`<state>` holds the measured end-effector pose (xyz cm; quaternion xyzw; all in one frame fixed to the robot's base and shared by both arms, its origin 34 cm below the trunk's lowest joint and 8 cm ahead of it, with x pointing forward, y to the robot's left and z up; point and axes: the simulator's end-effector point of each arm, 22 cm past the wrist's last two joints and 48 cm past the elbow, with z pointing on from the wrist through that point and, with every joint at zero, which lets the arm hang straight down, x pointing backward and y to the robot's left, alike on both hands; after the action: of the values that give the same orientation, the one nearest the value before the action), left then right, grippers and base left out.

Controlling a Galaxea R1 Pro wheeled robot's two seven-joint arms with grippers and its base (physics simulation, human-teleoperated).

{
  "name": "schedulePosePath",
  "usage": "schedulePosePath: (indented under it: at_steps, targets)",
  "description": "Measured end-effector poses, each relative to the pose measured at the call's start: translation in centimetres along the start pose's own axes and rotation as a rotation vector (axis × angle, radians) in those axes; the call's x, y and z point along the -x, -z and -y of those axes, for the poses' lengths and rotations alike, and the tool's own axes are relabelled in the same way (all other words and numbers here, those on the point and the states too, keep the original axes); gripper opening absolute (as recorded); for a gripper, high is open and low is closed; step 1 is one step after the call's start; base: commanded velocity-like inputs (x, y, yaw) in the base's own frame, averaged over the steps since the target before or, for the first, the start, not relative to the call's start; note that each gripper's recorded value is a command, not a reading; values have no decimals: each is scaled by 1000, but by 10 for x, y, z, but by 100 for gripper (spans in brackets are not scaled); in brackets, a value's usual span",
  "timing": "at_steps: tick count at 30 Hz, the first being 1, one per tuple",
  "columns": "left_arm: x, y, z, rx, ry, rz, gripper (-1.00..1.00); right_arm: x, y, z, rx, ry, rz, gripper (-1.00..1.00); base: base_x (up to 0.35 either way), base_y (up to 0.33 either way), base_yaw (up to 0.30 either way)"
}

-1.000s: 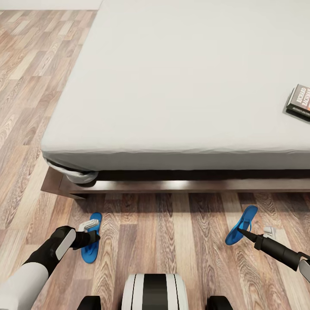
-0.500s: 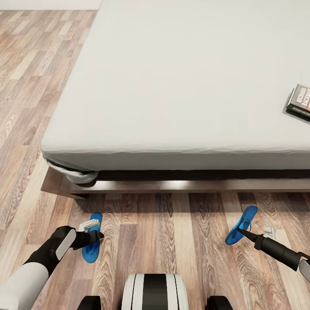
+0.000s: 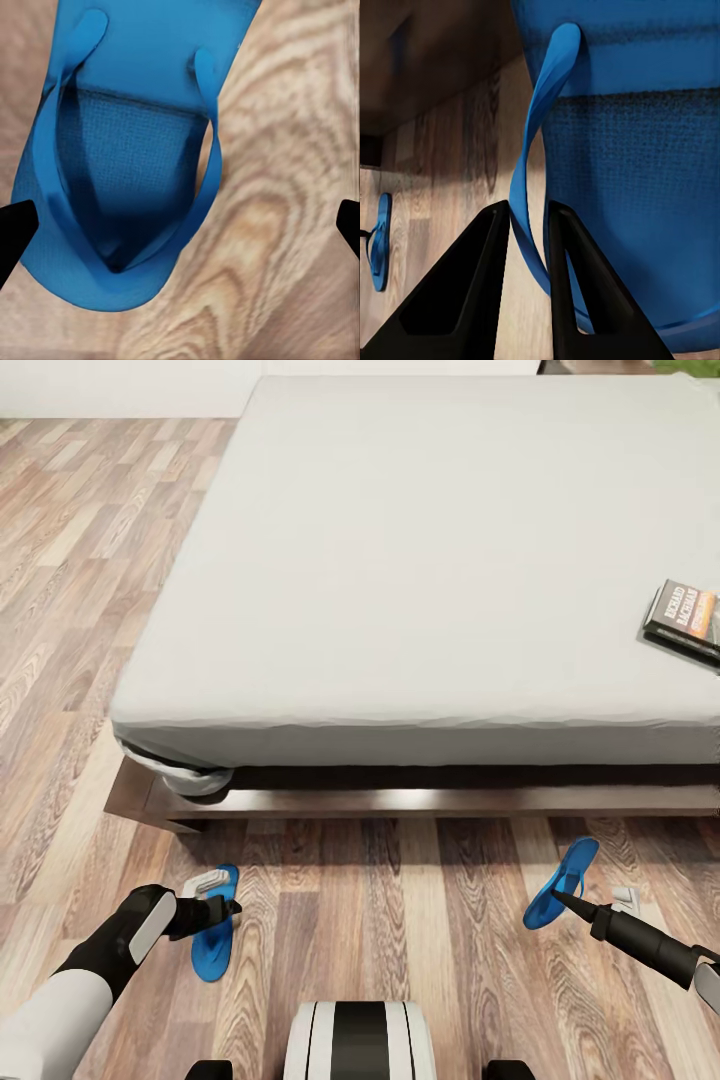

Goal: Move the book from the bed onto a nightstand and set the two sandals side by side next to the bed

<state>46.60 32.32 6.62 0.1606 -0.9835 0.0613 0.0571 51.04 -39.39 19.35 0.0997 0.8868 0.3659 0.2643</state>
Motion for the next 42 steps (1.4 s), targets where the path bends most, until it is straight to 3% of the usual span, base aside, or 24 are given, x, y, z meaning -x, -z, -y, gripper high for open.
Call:
schedulePosePath:
  at_steps: [9,12,14,16,20,23,27,30,36,42]
  targets:
    - [4,6,3,-12,2,9,100,5,1,-4,4,7,8,-100,0,0,0]
    - [6,12,8,-65,5,-6,100,5,1,-4,4,7,8,-100,0,0,0]
    - [12,23,13,-153,9,-14,100,5,1,-4,4,7,8,-100,0,0,0]
    - [20,40,25,-287,9,-9,100,5,1,-4,5,7,8,-100,0,0,0]
    - [30,94,61,-659,2,6,100,5,2,-4,4,7,8,-100,0,0,0]
    - [29,111,78,-773,-3,9,100,7,4,-2,-1,11,8,-100,0,0,0]
    - [29,114,83,-800,-3,10,100,6,5,0,-8,7,0,-100,0,0,0]
    - [29,115,84,-803,-4,10,100,0,6,8,-43,-42,-27,-100,0,0,0]
    - [29,115,84,-805,-4,9,100,-7,8,29,-140,-81,-54,-100,0,0,0]
    - [28,114,86,-806,-7,8,100,-33,18,61,-304,-97,-177,-100,0,0,0]
